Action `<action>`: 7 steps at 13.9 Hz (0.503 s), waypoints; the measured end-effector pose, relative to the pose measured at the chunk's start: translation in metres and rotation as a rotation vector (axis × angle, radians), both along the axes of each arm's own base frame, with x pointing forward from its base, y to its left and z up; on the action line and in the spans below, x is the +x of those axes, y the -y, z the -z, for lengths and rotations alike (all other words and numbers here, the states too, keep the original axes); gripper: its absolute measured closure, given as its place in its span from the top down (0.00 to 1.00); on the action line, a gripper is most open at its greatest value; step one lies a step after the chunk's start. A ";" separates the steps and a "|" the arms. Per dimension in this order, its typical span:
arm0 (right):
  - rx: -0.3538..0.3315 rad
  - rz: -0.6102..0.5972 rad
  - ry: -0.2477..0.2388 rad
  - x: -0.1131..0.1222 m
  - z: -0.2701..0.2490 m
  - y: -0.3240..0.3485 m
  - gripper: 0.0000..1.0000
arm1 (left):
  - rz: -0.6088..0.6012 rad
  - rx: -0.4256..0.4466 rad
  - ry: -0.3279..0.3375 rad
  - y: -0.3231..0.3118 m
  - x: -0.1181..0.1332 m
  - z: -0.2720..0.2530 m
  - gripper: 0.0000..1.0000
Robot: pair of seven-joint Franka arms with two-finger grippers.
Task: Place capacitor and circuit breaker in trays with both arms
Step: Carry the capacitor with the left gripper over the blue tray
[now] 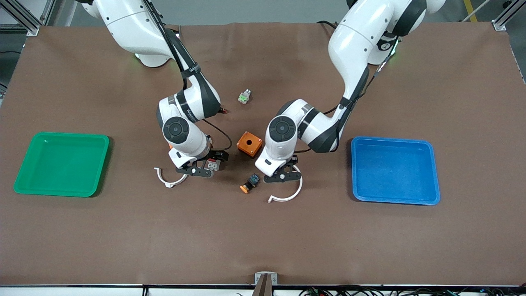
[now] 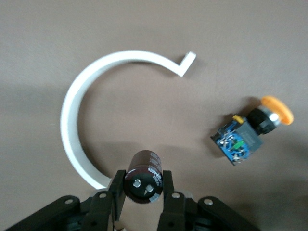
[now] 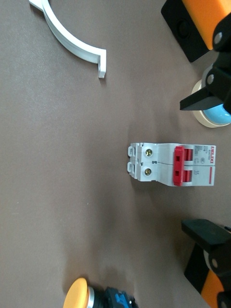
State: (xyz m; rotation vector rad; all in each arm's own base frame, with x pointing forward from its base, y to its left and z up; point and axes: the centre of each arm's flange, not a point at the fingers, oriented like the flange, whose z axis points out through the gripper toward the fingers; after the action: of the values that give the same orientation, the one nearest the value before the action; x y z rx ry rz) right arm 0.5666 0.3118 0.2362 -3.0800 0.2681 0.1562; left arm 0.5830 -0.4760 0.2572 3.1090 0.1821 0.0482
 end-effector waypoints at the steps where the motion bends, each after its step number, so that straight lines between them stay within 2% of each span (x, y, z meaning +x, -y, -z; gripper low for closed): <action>1: -0.002 0.001 -0.003 0.000 0.003 0.001 1.00 | -0.018 -0.005 0.011 -0.008 0.007 -0.018 0.34; 5: -0.005 0.002 -0.004 0.000 0.006 0.001 0.99 | -0.092 -0.020 0.047 -0.070 0.043 -0.092 0.34; 7: -0.005 0.002 -0.004 0.000 0.006 0.002 0.97 | -0.116 -0.016 0.048 -0.102 0.051 -0.115 0.34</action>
State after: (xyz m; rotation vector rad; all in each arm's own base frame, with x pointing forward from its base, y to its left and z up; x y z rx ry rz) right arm 0.5667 0.3102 0.2300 -3.0848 0.2725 0.1623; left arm 0.6336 -0.3736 0.3723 3.0744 0.3602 0.1226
